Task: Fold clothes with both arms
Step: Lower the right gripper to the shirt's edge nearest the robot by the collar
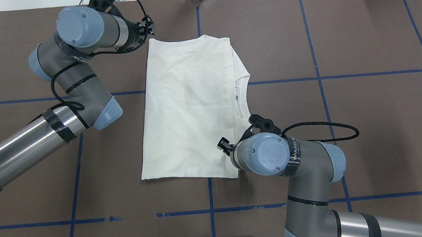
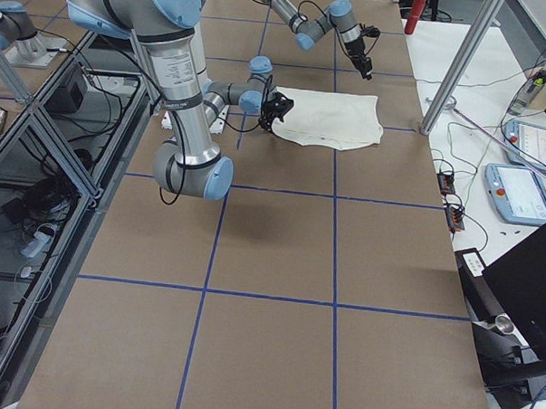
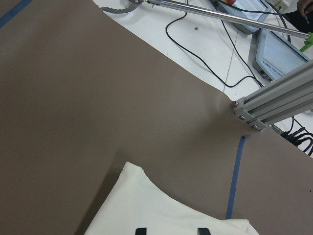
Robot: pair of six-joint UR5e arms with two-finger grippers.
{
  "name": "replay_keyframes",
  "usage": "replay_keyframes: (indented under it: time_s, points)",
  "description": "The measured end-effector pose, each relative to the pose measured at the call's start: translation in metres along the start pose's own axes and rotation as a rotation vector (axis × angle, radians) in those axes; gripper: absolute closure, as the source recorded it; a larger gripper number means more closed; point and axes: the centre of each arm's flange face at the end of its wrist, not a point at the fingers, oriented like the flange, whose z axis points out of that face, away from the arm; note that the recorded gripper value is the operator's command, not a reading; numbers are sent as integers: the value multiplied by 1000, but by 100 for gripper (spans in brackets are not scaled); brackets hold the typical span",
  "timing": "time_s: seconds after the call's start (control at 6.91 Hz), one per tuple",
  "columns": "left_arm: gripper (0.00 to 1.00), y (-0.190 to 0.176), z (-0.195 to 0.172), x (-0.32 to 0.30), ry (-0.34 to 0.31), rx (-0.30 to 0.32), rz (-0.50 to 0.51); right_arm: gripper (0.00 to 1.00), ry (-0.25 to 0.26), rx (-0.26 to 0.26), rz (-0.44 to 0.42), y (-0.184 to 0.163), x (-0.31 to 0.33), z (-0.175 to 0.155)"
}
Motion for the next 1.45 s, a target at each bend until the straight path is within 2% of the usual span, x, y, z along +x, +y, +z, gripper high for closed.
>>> replay_keyframes:
  time_s: [0.29,0.43,0.72,0.87,1.45]
  points:
    - [54,0,0,-1,-1,1,0,32,4,-2,-2,3,2,2]
    - [54,0,0,-2,-2,0,0,42,5,-2,-3,4,2,3]
    - [53,0,0,-2,-2,0,0,97,2,2,-2,4,2,2]
    - [53,0,0,-1,-1,0,0,100,-2,6,-2,4,1,2]
    - [53,1,-2,1,5,-1,1,100,-20,1,0,4,-2,-7]
